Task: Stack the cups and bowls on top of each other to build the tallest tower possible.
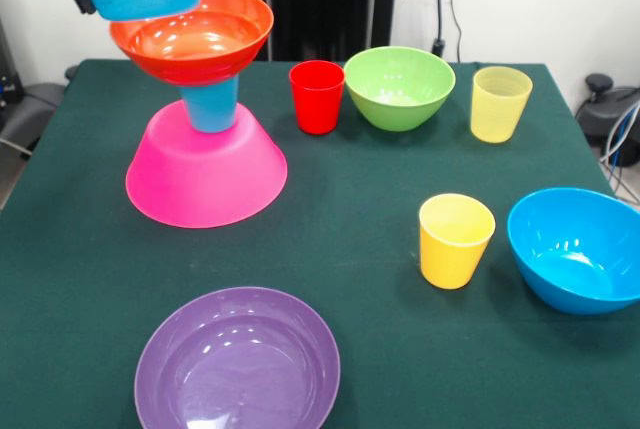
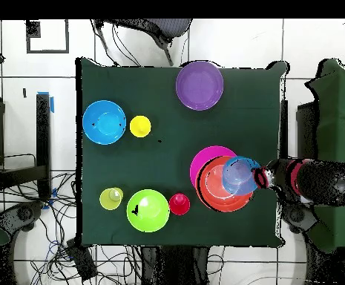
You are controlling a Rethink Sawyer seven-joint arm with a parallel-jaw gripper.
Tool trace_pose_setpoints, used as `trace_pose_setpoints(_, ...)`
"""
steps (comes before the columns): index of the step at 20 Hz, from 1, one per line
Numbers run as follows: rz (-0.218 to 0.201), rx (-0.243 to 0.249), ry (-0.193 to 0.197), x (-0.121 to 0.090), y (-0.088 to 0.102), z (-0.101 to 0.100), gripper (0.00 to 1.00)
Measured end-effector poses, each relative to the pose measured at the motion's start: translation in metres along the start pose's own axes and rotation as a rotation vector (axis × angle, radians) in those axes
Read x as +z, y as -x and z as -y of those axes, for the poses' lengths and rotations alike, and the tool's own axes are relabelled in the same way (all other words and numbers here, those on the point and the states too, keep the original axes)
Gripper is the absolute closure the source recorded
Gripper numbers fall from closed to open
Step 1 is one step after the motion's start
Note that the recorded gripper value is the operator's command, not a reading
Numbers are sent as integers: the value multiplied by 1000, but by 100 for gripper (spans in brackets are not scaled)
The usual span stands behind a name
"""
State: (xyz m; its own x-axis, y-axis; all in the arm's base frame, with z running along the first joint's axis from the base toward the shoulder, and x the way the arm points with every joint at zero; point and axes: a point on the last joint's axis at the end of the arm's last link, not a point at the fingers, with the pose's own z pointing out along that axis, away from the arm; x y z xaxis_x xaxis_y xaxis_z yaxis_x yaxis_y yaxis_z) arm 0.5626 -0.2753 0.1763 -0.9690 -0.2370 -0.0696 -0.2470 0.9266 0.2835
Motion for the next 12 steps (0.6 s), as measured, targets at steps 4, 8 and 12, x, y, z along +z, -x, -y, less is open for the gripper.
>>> trace_pose_setpoints(4,-12,-4,0,2,0,-2,100)
trace_pose_setpoints(8,-36,-10,5,4,-1,-5,100)
trace_pose_setpoints(12,-80,-19,16,7,-3,-11,100)
